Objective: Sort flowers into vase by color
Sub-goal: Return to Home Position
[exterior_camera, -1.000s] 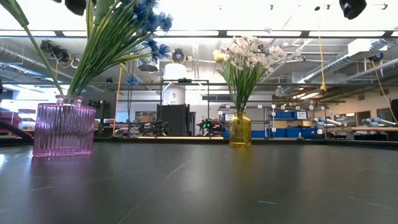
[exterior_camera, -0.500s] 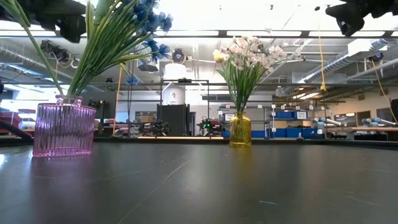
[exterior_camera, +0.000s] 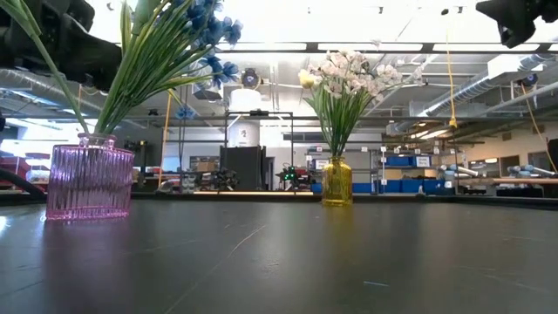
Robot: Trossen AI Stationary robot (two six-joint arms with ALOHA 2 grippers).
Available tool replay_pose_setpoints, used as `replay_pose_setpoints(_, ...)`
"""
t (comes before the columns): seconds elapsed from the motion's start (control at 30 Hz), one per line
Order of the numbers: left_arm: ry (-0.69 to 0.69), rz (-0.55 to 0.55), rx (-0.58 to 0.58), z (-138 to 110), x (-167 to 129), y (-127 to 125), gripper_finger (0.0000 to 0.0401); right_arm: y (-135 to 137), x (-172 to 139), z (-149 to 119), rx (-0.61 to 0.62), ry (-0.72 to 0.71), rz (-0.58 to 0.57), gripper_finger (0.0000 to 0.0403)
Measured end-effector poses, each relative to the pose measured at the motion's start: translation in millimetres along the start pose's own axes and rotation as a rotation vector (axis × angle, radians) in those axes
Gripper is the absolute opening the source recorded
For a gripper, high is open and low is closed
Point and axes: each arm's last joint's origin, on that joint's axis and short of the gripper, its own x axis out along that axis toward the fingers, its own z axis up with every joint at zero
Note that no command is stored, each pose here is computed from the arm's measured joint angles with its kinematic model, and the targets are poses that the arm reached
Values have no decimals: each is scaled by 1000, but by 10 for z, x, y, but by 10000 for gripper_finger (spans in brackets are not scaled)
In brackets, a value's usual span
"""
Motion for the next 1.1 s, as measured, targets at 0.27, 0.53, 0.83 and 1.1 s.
replay_pose_setpoints(0.27,50,7,-22,-54,2,6,297,-25,103,-71,19,-22,-13,196)
replay_pose_setpoints(0.53,94,6,-34,-99,-2,4,297,-88,373,-423,70,-69,-9,196)
replay_pose_setpoints(0.83,104,43,-28,-107,-3,14,297,-176,569,-919,111,-46,-116,196)
replay_pose_setpoints(1.1,107,76,-25,-120,-1,22,297,-204,633,-1151,83,-71,-136,196)
